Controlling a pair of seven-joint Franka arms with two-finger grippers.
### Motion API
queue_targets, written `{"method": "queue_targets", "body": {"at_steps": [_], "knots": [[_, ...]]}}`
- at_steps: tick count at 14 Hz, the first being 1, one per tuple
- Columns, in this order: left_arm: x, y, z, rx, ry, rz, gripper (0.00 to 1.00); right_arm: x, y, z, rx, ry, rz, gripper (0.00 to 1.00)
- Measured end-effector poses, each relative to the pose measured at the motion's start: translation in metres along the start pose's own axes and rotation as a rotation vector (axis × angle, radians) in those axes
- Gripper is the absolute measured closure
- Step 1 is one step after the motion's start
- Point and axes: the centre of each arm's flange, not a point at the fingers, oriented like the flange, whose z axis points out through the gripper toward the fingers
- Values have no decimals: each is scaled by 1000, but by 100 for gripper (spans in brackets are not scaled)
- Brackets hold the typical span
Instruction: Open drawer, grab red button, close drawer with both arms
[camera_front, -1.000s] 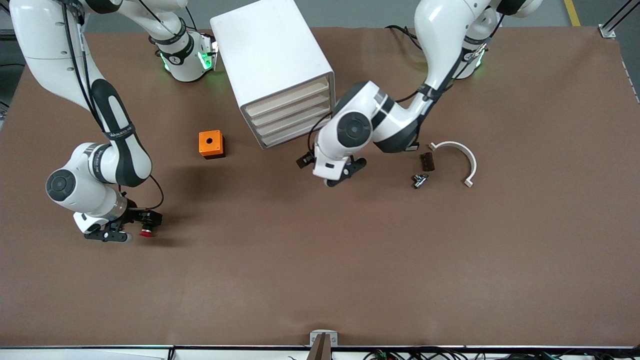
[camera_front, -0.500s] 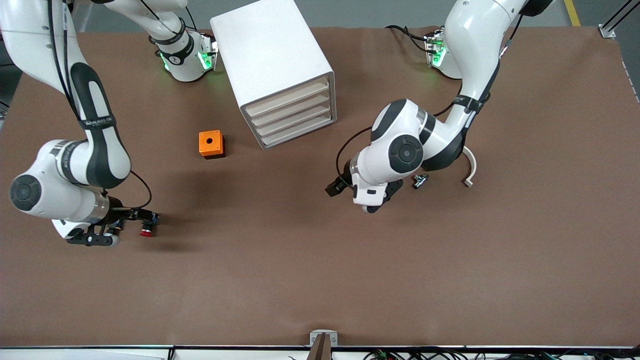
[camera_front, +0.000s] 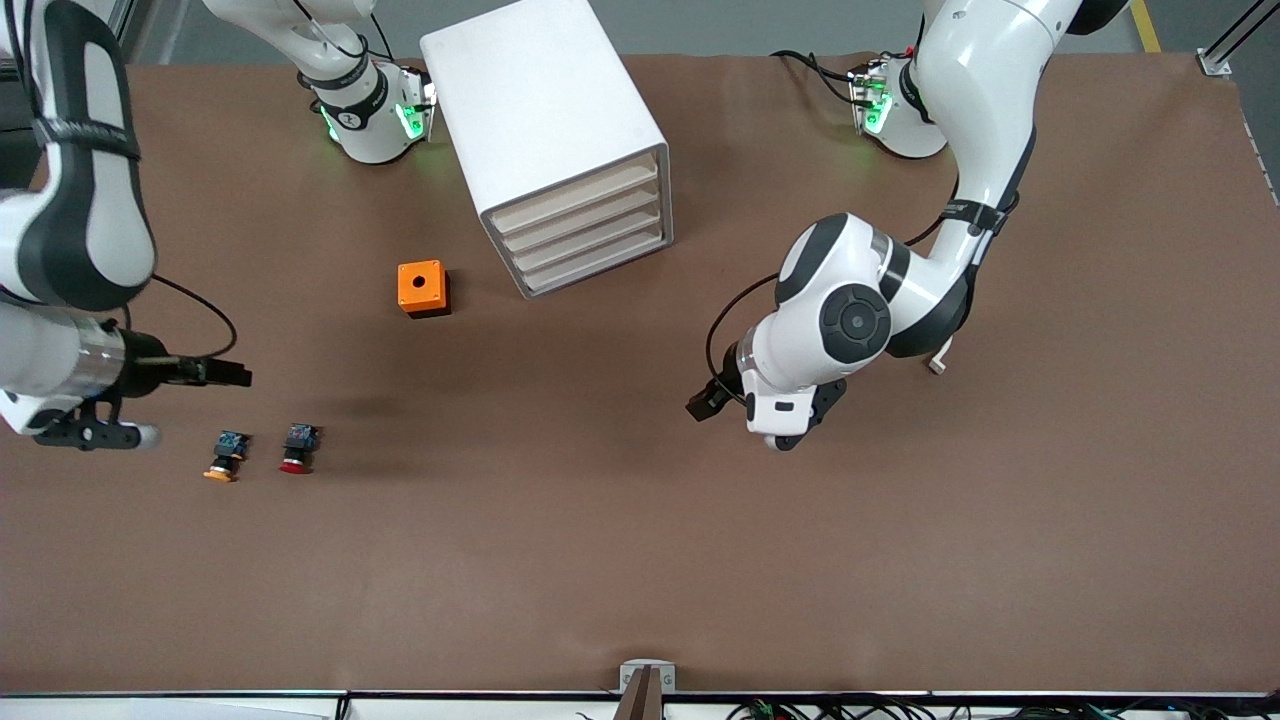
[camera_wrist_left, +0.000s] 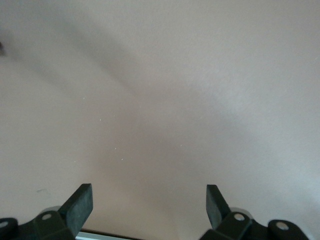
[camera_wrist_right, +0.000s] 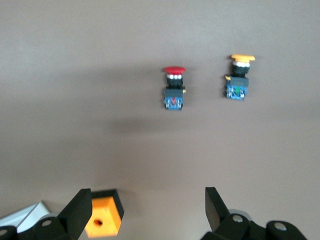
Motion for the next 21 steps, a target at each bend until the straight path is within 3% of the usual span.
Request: {"method": "queue_targets", "body": {"at_steps": [3,6,10,13,17,21], "knots": [[19,0,-18,-32,10,-8,0,-32,-4,-52,1,38,-12,0],[54,-9,-59,-65,33,97,0,-46,-18,-85,-55,85,-48,0],[81,-60,-140,40,-9,358,0,-45,-21,-87,-67,89,-51,0],[92,-106,-200,108,7,414,0,-44,-25,-95,-70,107,-58,0],[81,-158,-223,227,72,553,0,-50,-29,-131,-77,156,-62,0],[118,-220,-245,243,50,724,0,-62,-19,-149,-87,123,-41,0]]}}
